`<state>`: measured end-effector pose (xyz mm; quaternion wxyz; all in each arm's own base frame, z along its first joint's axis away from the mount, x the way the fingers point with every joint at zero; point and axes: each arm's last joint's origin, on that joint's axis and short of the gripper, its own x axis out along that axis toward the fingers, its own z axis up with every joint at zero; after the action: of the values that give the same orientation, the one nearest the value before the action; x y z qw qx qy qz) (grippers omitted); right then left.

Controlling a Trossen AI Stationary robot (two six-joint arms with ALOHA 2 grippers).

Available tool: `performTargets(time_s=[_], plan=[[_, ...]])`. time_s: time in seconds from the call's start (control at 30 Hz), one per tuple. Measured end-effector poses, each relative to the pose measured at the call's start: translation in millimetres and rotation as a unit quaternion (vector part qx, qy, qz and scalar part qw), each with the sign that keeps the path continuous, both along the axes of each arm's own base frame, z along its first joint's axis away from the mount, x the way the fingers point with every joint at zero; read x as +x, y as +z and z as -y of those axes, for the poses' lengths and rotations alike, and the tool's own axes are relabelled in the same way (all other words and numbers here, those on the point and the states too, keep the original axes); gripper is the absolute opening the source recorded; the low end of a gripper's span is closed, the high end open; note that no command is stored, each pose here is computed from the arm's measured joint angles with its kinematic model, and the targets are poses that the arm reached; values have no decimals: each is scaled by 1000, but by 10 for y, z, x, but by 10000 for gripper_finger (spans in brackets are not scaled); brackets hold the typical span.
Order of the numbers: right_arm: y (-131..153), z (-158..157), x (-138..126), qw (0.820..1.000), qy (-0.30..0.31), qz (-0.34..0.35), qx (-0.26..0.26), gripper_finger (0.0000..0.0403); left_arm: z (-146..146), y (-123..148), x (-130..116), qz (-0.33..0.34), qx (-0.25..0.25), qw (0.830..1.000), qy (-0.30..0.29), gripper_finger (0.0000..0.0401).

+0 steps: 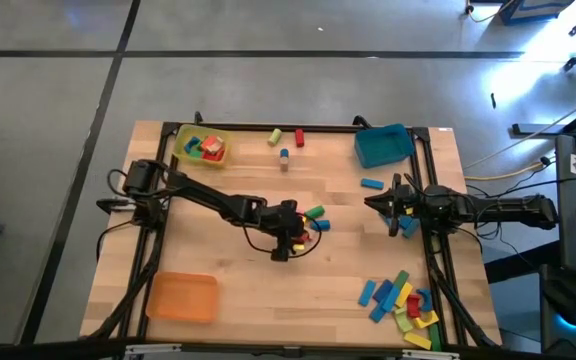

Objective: Sort blocks by size
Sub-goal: Put the red arch block into the yellow bin

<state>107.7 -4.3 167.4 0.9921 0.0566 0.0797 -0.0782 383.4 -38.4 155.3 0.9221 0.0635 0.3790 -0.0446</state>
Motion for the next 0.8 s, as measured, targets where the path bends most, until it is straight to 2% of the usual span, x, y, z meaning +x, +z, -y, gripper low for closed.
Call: performTargets(time_s=[0.27,0.53,0.8], plan=[[-3,0,-1,1000,0,-2,0,46,-22,-206,30,-32,8,999,5,158],[-8,0,-2,1000,0,-5,0,46,-21,-262,30,-43,20,999,-6,155],[-22,0,-5,1000,-1,-13,0,46,-26,-299,-15,-69,23,997,-8,100]])
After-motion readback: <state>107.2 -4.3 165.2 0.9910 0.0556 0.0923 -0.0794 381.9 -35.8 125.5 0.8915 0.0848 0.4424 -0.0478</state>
